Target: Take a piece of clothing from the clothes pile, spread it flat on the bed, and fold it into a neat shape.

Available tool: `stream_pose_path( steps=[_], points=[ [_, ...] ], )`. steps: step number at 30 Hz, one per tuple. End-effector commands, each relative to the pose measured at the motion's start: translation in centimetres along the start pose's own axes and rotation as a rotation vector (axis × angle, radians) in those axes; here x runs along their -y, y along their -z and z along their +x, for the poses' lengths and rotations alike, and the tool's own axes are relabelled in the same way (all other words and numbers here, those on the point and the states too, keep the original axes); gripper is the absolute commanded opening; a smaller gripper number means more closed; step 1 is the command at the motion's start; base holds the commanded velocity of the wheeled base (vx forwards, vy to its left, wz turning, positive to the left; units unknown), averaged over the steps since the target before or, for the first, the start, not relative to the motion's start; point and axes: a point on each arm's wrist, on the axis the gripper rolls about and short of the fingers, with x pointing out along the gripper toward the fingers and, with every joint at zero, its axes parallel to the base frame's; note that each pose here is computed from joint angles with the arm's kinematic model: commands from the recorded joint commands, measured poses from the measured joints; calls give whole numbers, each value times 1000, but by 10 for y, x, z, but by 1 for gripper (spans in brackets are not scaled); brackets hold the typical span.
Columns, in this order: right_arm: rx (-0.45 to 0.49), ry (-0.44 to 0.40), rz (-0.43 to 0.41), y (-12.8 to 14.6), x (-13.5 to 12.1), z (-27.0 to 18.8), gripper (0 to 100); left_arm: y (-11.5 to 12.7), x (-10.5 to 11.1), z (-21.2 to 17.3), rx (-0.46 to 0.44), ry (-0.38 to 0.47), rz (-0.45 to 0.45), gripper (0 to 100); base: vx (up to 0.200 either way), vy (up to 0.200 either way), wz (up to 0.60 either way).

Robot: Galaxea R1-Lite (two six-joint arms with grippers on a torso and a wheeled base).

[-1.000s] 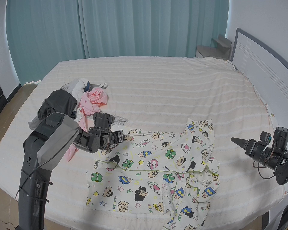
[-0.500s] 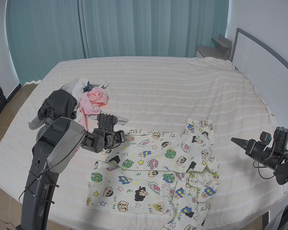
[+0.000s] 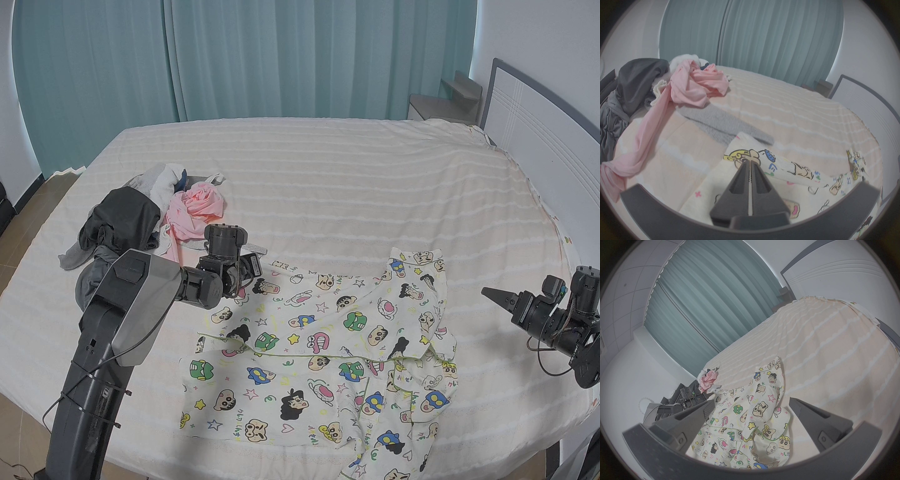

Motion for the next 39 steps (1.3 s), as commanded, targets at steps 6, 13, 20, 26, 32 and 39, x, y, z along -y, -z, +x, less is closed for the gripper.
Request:
stream_pose_path(
  steps=[6,13,20,26,32,39],
  points=[
    [-3,0,-2,2,0,-1,100,52,-26,28,-127,-124,13,0,0,0,0],
    [-7,2,0,3,1,-1,100,33,-31,20,-132,-155,-18,0,0,0,0],
    [-3,0,3,2,0,-1,100,-58,-3,-32,0,-26,-167,0,0,0,0],
    [-2,-1,4,2,0,-2,100,-102,9,-66,84,34,-176,0,0,0,0],
    [4,-4,1,1,-1,-3,100,-173,20,-141,236,157,-194,0,0,0,0],
    [19,-47,-14,-4,-7,-9,100,-90,-19,-200,84,283,9,0,0,0,0]
  ],
)
